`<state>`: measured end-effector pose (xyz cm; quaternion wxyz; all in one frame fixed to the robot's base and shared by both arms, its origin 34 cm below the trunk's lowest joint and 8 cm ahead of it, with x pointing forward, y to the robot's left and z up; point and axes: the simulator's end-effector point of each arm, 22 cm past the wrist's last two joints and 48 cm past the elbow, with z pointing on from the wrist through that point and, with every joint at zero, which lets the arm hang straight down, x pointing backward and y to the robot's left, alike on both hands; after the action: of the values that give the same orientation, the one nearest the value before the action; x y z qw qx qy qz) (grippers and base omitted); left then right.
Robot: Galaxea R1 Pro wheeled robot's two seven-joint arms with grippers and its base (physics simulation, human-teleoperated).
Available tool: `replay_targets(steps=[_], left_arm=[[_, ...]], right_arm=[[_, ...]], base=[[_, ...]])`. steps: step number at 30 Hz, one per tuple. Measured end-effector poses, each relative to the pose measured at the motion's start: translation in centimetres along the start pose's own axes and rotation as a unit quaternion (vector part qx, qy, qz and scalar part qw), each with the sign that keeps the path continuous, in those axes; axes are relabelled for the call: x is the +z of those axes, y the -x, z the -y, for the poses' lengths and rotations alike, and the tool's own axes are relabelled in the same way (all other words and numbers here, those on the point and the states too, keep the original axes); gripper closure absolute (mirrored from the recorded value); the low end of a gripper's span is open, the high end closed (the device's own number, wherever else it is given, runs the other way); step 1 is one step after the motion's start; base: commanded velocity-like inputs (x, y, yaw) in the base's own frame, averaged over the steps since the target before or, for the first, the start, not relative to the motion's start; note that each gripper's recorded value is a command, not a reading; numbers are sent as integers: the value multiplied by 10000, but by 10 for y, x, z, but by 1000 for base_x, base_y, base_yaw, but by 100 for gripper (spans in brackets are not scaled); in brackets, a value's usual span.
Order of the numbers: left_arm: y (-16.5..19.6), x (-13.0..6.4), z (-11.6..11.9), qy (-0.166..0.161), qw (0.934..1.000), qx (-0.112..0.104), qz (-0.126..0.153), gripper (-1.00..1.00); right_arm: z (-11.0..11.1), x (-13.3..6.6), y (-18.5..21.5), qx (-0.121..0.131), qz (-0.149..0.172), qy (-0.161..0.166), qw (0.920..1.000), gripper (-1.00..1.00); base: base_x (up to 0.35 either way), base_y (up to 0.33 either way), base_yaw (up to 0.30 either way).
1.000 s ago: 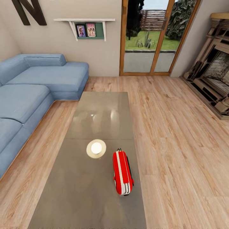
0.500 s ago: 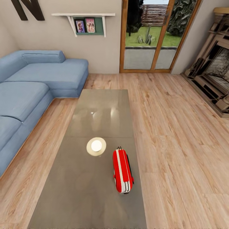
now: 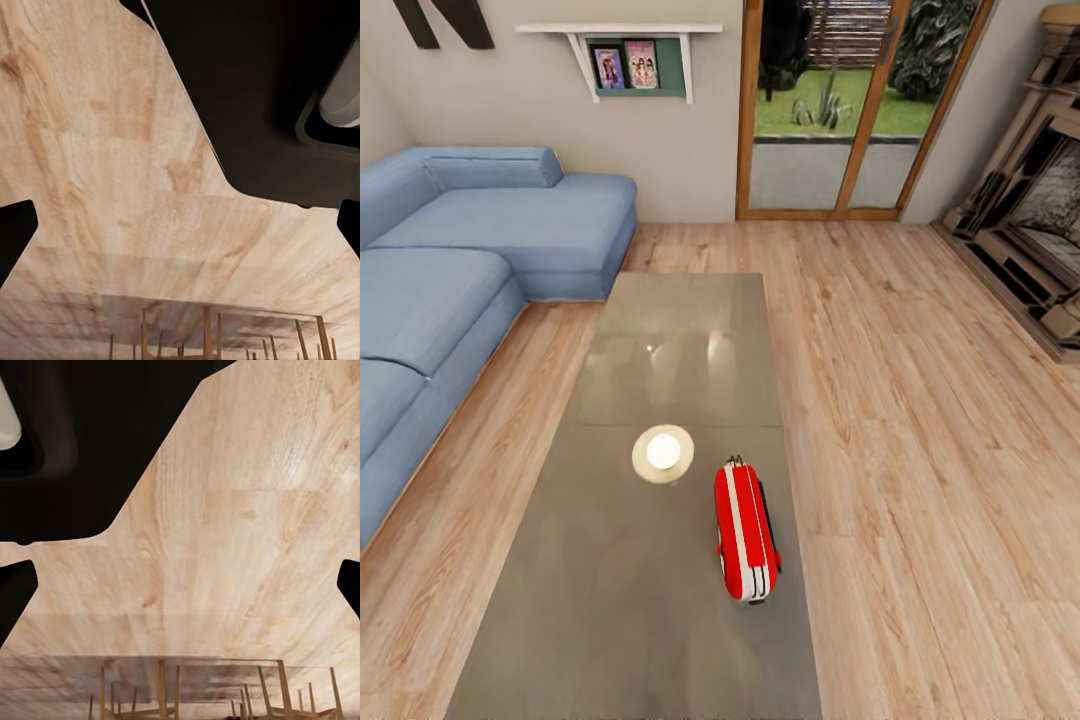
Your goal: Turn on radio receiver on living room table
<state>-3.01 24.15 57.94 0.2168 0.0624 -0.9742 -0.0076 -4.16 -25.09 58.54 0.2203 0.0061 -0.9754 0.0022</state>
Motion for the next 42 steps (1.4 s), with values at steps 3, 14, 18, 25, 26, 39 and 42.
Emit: replay_targets(steps=[3,14,18,25,26,39,42], left_arm=[[0,0,0,0,10000,0,-4,-100],[0,0,0,0,10000,0,-5,-100],[-1,0,1,-6,10000,-1,-6,-100],[-1,0,1,-6,10000,-22,-6,-100],[-1,0,1,-6,10000,-18,-6,-100],[-1,0,7,-41,10000,-14,-8,-100],[-1,0,7,-46,10000,-1,-7,-100]], right_arm=[[0,0,-1,-2,-13,-2,10000,-100],[0,0,-1,-23,-22,5,10000,-100],[0,0,-1,-35,-17,14,10000,-100],[0,0,-2,-38,-31,10,10000,-100],[1,0,-1,-37,-30,7,10000,-100],[1,0,0,-23,1,-2,10000,-100],[0,0,0,1,12,-1,10000,-100]], base=[[0,0,0],[0,0,0],[0,0,0],[0,0,0],[0,0,0],[0,0,0],[0,0,0]])
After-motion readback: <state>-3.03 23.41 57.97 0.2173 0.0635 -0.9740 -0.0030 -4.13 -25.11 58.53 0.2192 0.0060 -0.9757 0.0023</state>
